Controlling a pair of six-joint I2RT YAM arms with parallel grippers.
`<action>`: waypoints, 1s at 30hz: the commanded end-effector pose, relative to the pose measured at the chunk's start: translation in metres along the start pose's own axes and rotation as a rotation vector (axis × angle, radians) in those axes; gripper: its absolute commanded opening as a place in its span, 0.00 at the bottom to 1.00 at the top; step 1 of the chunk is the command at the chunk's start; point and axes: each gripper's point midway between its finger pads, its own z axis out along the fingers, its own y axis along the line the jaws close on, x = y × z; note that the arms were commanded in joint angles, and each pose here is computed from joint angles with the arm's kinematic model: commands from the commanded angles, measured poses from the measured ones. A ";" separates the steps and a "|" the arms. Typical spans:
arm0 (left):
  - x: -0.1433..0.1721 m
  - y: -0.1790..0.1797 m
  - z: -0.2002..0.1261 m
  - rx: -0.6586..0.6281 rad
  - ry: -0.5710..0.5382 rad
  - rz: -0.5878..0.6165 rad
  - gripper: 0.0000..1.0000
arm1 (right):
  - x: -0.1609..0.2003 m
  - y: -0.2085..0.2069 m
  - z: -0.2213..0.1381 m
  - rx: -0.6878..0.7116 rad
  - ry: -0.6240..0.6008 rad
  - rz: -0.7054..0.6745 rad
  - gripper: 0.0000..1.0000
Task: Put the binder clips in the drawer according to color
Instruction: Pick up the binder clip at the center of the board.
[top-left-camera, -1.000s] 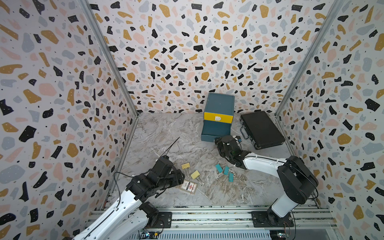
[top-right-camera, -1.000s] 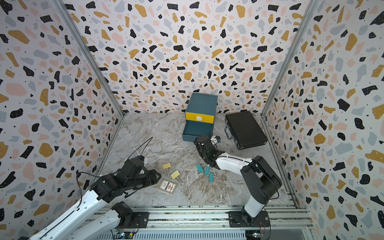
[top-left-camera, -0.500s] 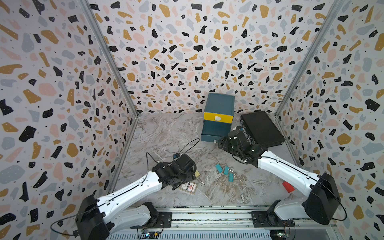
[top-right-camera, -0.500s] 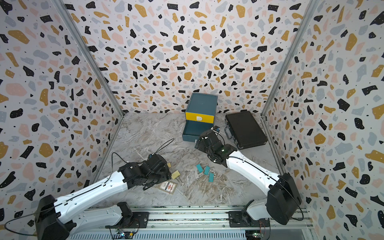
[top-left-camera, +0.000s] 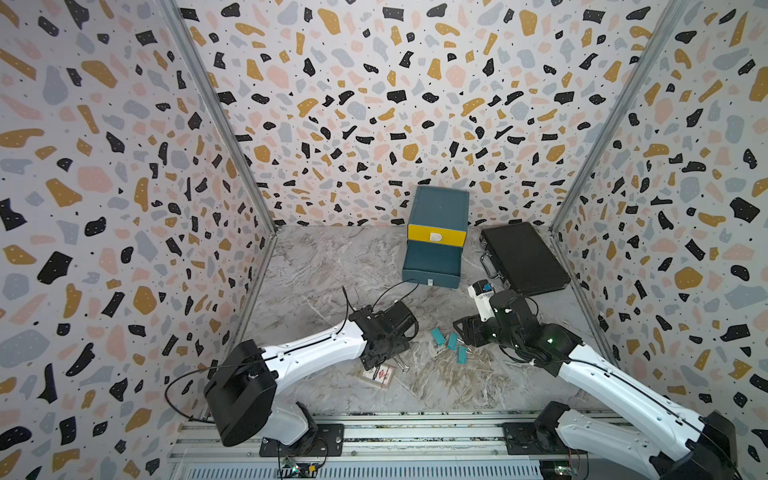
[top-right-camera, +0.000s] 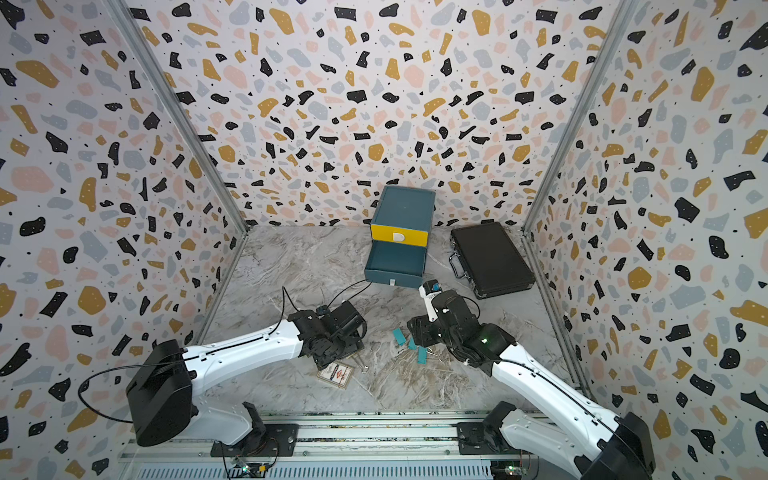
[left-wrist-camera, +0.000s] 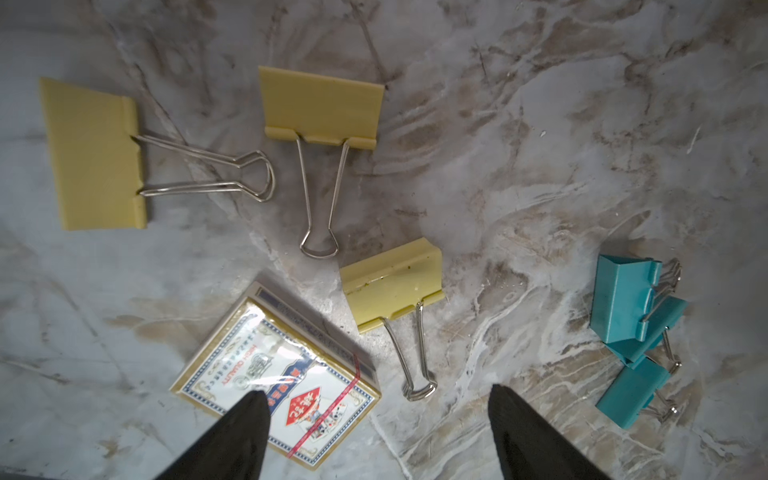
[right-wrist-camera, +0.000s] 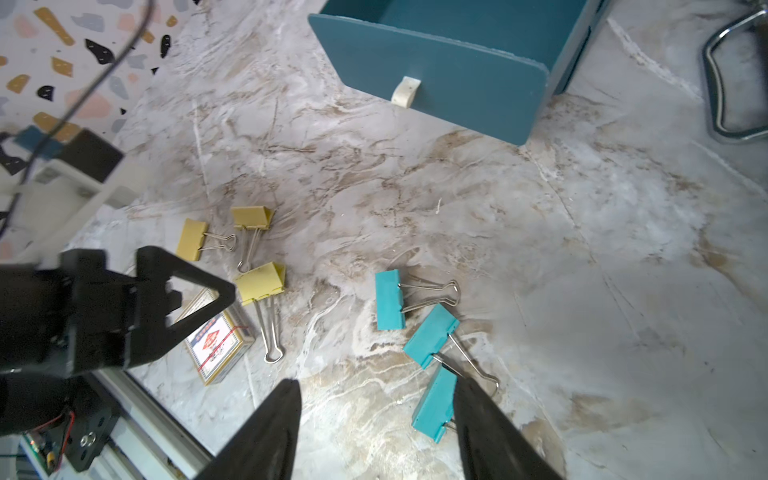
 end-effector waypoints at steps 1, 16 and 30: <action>0.000 -0.008 0.004 -0.010 -0.010 -0.065 0.88 | 0.010 0.008 -0.011 -0.054 0.025 -0.046 0.64; -0.019 -0.020 0.036 -0.100 -0.074 -0.101 0.84 | 0.022 0.014 -0.020 -0.113 0.025 -0.030 0.64; -0.016 -0.007 0.061 -0.165 -0.079 -0.087 0.71 | 0.036 0.011 -0.017 -0.122 0.050 -0.009 0.64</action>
